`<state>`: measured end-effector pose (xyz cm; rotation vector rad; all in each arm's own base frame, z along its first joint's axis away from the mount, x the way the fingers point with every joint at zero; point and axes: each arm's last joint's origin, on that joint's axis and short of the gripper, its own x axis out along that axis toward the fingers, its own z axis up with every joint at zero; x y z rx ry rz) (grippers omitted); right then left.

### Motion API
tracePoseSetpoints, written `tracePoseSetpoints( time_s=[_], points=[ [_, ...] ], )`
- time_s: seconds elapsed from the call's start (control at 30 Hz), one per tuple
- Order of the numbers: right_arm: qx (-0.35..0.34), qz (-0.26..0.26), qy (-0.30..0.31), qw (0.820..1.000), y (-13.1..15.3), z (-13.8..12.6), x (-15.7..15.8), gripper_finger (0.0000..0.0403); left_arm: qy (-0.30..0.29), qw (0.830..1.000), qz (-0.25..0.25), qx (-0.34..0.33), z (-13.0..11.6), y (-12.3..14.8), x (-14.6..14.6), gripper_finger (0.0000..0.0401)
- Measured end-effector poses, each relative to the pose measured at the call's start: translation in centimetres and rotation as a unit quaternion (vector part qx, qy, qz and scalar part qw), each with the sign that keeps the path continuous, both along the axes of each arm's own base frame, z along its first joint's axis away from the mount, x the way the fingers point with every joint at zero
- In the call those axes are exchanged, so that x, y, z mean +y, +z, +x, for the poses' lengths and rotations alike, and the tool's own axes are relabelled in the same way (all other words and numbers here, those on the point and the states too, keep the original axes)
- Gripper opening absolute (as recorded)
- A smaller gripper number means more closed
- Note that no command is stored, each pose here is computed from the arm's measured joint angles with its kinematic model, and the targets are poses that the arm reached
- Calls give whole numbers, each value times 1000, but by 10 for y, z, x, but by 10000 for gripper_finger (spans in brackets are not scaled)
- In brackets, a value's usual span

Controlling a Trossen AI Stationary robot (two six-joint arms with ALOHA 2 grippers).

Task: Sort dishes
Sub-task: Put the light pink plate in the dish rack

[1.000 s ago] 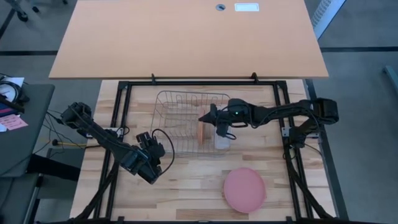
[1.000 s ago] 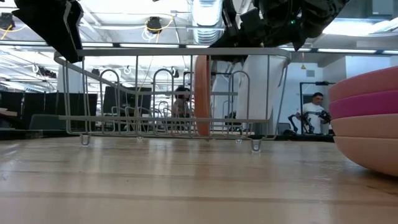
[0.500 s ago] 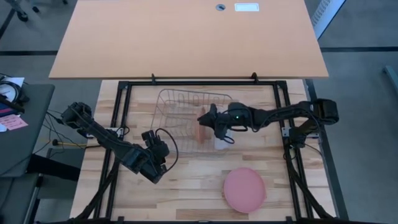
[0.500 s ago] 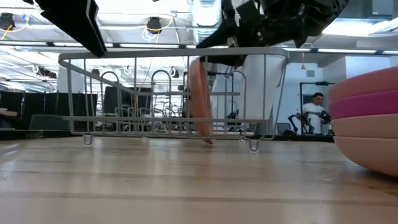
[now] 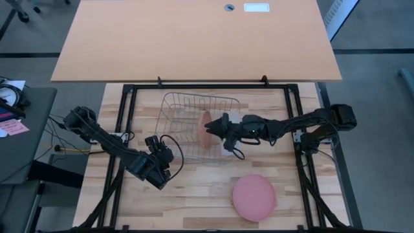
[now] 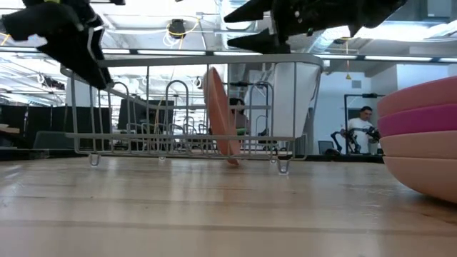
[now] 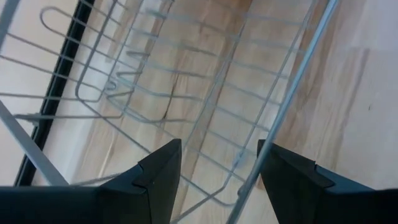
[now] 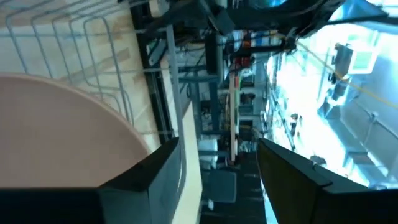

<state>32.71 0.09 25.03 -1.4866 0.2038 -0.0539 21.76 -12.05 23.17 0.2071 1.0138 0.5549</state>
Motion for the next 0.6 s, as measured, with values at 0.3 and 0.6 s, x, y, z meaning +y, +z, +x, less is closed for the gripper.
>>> tracePoseSetpoints(
  time_s=[0.3, 0.6],
  points=[
    [-61, 106, -33, 992, 45, -38, 44, 205, 7, 1000, -2, -6, 0, -2, 0, 205],
    [-166, 379, -132, 901, 77, -101, 100, 200, -17, 1000, 0, -13, 4, -2, -2, 180]
  ],
)
